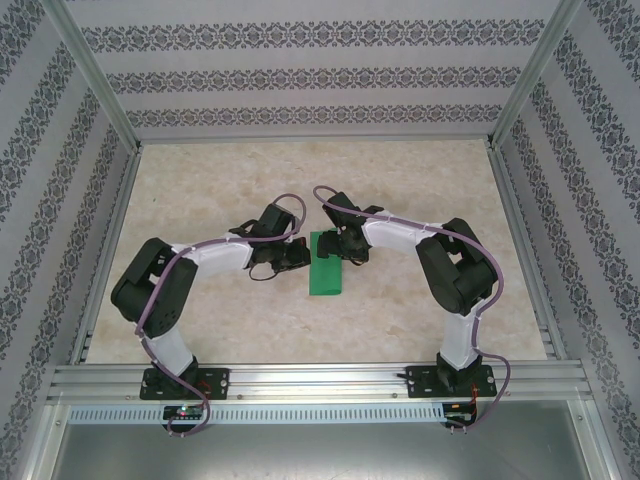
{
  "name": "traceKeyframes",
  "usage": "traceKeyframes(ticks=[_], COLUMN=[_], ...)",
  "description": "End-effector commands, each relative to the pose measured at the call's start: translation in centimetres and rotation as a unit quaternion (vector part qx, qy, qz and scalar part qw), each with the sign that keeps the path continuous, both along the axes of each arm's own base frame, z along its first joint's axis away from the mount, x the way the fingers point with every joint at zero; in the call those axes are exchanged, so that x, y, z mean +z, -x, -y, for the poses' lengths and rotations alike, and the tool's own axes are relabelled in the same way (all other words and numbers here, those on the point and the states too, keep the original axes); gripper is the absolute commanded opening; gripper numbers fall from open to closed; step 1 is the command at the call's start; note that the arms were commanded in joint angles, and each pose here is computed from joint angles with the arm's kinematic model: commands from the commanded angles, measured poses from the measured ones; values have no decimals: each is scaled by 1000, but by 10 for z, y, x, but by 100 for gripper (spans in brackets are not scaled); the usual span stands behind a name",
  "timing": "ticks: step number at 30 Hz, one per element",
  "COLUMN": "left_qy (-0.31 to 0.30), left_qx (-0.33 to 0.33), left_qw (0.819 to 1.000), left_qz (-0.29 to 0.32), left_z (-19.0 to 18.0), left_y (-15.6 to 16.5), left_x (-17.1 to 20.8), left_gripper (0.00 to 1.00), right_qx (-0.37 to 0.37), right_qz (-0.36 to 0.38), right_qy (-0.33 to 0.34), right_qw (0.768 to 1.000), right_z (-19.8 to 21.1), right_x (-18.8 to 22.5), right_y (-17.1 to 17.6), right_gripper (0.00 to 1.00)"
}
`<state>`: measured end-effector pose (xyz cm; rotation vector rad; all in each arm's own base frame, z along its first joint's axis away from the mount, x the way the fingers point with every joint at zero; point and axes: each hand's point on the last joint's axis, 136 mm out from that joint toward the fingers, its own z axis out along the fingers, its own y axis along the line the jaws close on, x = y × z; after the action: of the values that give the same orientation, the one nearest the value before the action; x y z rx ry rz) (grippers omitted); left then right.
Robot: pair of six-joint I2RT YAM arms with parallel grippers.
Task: Fold a paper plane with a square sheet of paper (pick it up from the middle)
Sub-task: Hold the square sheet of paper at the center of the table.
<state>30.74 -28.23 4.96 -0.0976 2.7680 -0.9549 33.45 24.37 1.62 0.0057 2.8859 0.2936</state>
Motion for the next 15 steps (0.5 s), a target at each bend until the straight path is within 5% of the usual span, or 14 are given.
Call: traceKeyframes(ticks=[1,15], left_qy=[25,41], left_qx=[-3,-1], left_qw=[1000,999], left_qz=[3,-10], left_z=[17,28], left_y=[-5,-10], left_x=[5,-8], left_gripper=[0,0], right_qx=[-6,-7], right_qz=[-33,-34], right_qy=[32,32], right_qw=[999,999], right_z=[13,13], right_x=[-36,-37], right_y=[10,11], right_gripper=[81,82])
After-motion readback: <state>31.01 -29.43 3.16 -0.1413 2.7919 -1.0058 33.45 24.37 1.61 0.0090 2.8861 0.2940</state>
